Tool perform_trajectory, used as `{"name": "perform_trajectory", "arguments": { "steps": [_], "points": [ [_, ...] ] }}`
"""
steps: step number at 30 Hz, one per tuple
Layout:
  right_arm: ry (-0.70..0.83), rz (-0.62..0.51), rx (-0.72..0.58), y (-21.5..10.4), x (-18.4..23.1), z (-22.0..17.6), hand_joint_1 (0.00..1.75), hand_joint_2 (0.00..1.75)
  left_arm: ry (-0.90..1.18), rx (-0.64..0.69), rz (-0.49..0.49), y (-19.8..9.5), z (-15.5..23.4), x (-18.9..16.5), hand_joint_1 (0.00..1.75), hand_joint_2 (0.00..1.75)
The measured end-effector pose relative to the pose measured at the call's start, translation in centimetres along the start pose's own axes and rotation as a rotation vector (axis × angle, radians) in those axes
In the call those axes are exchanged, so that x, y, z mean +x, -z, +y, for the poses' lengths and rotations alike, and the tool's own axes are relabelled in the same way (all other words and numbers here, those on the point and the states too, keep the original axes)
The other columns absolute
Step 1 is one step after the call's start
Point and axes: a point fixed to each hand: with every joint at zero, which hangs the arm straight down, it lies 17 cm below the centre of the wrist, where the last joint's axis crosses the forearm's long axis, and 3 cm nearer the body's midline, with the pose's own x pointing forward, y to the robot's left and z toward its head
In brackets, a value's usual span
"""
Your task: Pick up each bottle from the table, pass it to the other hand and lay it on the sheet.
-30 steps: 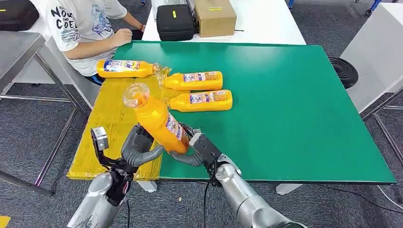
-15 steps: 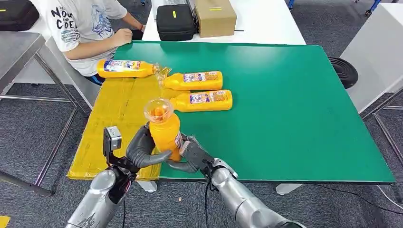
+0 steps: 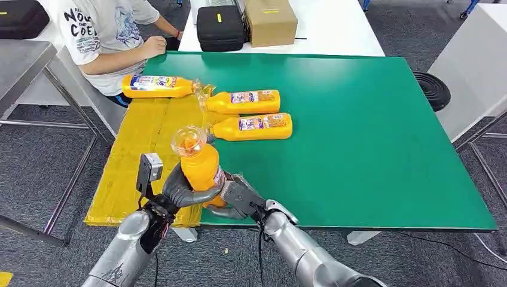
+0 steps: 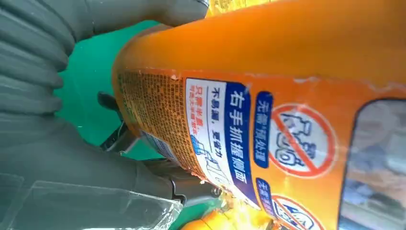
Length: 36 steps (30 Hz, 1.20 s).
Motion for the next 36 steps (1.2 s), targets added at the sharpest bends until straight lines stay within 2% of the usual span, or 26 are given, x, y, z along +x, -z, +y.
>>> {"name": "perform_trajectory", "arguments": {
  "steps": [11,12,13,14,26,27,36],
  "points": [
    [-0.009,0.015,0.014,0.0,-0.3,0.1,1.75,1.75,-0.02,0.016,0.025,0.1,0.1,-1.1,0.03,1.75],
    [-0.012,0.017,0.016,0.0,-0.3,0.1,1.75,1.75,-0.022,0.015,0.025,0.2,0.1,-1.1,0.24,1.75],
    [-0.014,0.019,0.018,0.1,-0.4,0.1,1.75,1.75,-0.024,0.015,0.022,0.2,0.1,-1.0,1.05,1.75],
    [-0.015,0.02,0.019,0.1,-0.4,0.1,1.75,1.75,-0.026,0.014,0.02,0.2,0.1,-1.0,1.41,1.75],
    [-0.019,0.026,0.024,0.0,-0.5,0.2,1.75,1.75,-0.061,0.002,0.008,0.2,-0.1,-0.8,1.41,1.75],
    [-0.019,0.026,0.025,0.0,-0.5,0.2,1.75,1.75,-0.06,0.003,0.007,0.3,-0.1,-0.8,1.75,1.75],
    [-0.037,0.025,0.049,0.3,-0.3,0.5,1.75,1.75,-0.187,-0.043,-0.084,-0.4,-0.2,1.3,1.75,1.75]
  ]
}}
